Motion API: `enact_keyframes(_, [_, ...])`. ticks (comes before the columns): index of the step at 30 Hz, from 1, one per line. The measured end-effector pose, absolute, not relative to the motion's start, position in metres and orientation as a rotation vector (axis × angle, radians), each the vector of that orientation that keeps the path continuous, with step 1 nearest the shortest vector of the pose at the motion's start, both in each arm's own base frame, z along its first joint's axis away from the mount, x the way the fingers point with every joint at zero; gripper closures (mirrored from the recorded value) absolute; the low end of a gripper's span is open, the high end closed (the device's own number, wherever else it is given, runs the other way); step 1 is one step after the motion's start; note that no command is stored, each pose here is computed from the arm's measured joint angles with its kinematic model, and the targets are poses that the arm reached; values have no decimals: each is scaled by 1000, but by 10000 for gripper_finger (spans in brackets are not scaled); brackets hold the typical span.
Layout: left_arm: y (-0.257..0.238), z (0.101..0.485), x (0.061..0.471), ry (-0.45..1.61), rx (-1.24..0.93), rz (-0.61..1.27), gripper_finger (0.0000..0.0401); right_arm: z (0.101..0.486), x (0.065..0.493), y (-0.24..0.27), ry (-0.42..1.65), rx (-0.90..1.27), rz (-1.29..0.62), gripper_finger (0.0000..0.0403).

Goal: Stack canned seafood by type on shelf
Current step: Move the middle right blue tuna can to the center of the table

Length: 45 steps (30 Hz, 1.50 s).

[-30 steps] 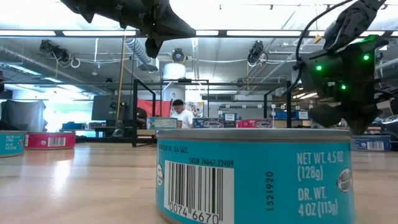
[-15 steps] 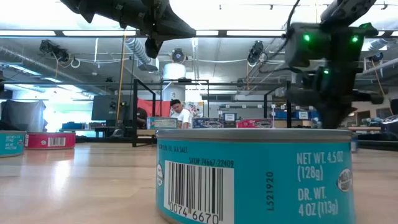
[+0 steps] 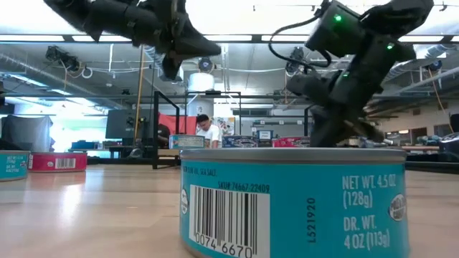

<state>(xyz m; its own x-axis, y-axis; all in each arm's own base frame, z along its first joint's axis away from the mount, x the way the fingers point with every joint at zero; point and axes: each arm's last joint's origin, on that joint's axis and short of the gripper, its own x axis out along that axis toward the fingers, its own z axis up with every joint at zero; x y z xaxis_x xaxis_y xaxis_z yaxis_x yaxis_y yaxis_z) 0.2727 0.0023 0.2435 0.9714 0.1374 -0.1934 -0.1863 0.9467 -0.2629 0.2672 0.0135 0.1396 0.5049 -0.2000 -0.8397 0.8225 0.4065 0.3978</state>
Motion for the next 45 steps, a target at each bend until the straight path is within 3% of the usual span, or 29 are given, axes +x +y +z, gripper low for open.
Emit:
enact_keyframes(4, [2, 230, 267, 184, -284, 166, 398, 130, 287, 21, 780, 944, -640, 402])
enact_keyframes(10, [2, 219, 263, 211, -299, 173, 398, 147, 328, 30, 849, 834, -416, 402])
enact_keyframes(15, [3, 208, 258, 241, -299, 188, 398, 192, 355, 34, 815, 688, -253, 397])
enact_keyframes(22, [3, 190, 253, 212, -286, 167, 398, 236, 351, 43, 903, 478, -128, 374])
enact_keyframes(31, [11, 152, 274, 277, -295, 132, 398, 212, 327, 76, 1100, 394, -91, 395])
enact_keyframes(45, [15, 145, 284, 170, -379, 83, 398, 156, 280, 95, 1315, 562, -227, 400])
